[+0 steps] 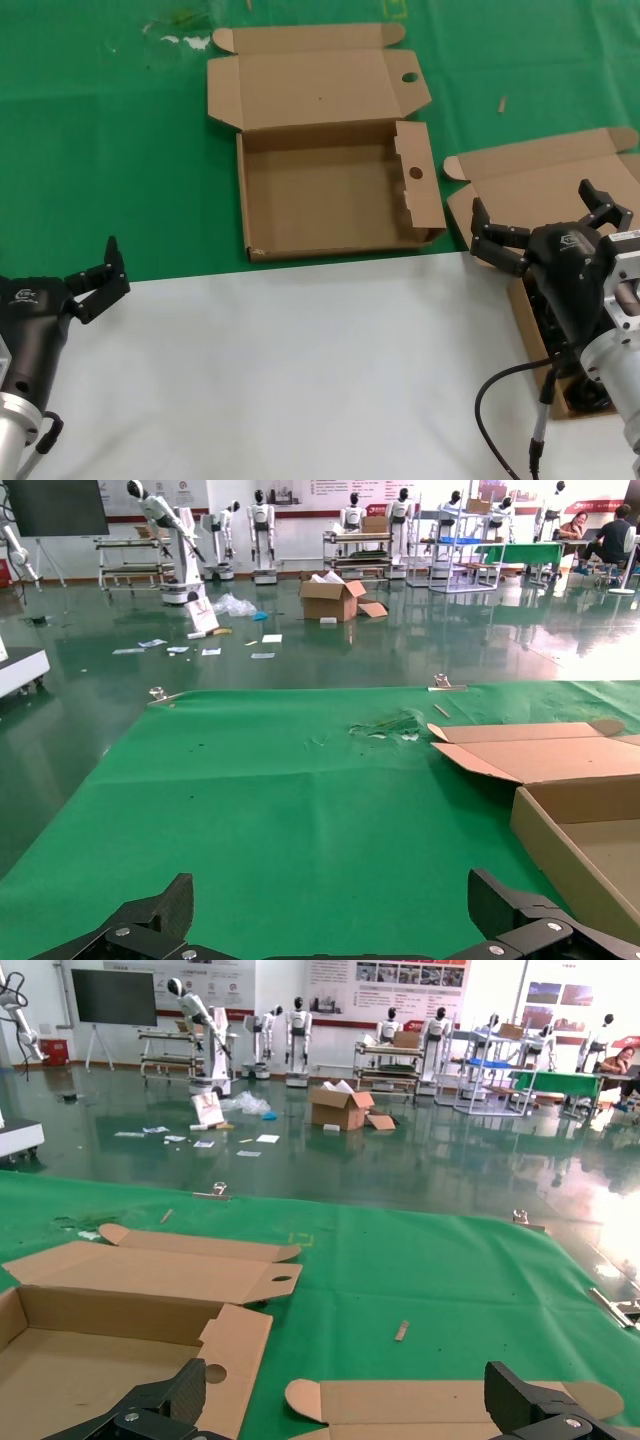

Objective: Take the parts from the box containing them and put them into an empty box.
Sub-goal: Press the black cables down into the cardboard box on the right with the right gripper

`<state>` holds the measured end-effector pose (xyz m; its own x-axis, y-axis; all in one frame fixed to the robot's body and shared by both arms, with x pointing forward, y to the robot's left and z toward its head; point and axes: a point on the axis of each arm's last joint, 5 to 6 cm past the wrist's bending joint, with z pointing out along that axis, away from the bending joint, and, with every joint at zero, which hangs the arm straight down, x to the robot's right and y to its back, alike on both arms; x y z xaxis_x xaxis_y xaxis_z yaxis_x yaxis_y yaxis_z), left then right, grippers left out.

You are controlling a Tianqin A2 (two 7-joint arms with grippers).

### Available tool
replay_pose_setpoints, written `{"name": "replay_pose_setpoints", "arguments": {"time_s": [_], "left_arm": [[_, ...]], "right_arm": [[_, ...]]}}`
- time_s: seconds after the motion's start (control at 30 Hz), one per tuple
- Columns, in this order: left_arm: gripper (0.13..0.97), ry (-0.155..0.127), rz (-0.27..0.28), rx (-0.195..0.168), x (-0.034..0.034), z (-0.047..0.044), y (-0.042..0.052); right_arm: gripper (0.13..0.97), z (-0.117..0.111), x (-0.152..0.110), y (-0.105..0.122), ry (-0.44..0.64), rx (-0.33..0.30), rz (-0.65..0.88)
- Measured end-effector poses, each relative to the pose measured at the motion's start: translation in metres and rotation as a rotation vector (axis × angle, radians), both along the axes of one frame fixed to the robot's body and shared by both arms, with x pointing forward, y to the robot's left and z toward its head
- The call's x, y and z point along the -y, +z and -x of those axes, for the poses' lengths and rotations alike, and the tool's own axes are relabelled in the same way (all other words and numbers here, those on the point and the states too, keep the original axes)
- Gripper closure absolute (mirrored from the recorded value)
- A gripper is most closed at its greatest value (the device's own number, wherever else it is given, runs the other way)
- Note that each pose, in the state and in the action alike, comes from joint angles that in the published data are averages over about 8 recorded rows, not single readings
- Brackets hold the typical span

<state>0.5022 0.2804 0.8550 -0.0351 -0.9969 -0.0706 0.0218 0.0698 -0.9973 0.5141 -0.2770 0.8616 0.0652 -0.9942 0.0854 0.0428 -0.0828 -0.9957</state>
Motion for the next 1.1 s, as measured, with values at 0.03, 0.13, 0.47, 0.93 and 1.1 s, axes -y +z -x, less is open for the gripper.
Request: {"name": "replay_pose_setpoints", "arguments": {"time_s": [0.03,0.13,0.47,0.93,1.1], "left_arm": [[0.132,0.000,0.000,0.000,0.0000,0.0000,0.0000],[0.132,0.000,0.000,0.000,0.0000,0.0000,0.0000],[0.132,0.000,0.000,0.000,0.0000,0.0000,0.0000],[0.176,0.000,0.000,0.000,0.0000,0.0000,0.0000],[0.204,0.000,0.000,0.000,0.0000,0.0000,0.0000]], "right_arm": [[0.130,0.0000,0.0000,0.0000,0.000,0.000,0.000],[0.130,0.0000,0.0000,0.0000,0.000,0.000,0.000],[0.130,0.0000,0.0000,0.0000,0.000,0.000,0.000],[0.130,0.0004,0.0002,-0.0001,-0.001,0.001,0.000],[0.130,0.0024,0.0011,-0.0009,-0.007,0.006,-0.002]]}}
